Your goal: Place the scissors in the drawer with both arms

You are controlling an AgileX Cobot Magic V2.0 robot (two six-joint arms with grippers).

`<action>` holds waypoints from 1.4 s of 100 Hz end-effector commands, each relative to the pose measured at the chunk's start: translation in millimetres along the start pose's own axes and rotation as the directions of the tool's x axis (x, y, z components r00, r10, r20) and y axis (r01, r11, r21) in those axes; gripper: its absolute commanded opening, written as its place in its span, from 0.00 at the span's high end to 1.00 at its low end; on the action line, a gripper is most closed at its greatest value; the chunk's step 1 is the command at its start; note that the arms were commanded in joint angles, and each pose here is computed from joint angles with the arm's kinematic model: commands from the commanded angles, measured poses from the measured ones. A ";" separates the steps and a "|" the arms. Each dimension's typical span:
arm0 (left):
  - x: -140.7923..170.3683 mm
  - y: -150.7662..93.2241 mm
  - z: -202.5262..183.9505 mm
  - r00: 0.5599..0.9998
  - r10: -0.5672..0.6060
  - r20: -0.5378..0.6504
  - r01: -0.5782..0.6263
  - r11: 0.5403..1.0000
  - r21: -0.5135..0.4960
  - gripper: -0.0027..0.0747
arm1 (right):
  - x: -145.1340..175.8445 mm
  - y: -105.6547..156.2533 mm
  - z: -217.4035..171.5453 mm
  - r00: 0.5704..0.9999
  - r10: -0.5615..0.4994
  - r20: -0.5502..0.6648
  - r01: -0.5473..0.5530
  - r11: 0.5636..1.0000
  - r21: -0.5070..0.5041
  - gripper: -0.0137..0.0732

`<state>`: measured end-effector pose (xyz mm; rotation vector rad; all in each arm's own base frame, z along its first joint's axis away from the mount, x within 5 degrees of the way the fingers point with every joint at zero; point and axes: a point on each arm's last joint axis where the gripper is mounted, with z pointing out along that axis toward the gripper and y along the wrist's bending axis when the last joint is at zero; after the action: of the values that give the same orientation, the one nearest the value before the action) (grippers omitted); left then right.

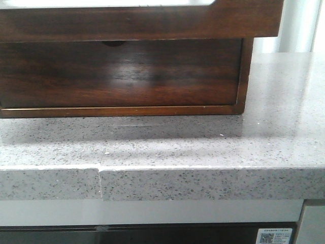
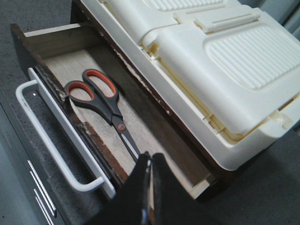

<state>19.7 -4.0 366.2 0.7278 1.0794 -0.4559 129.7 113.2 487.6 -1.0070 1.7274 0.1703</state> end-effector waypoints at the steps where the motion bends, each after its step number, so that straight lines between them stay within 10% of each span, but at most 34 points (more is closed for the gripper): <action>1: -0.6 -3.5 -0.2 0.997 -0.057 0.042 0.055 0.998 0.031 0.99 | -1.6 -1.7 -20.2 0.991 0.026 0.130 -0.030 0.999 0.030 0.91; 70: 84.5 -42.3 4.8 0.958 -0.190 -0.215 0.219 0.969 0.118 0.99 | 126.2 50.8 -46.2 0.883 0.106 0.458 -0.126 0.992 0.013 0.91; 140: 110.5 -52.4 3.7 0.941 -0.172 -0.293 0.217 0.967 0.130 0.99 | 217.6 90.4 12.8 0.965 0.113 0.235 -0.106 0.993 -0.043 0.91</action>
<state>35.5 -39.7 235.5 0.8832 1.4744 -0.5680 60.3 58.9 251.8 -0.9304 1.6600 0.3589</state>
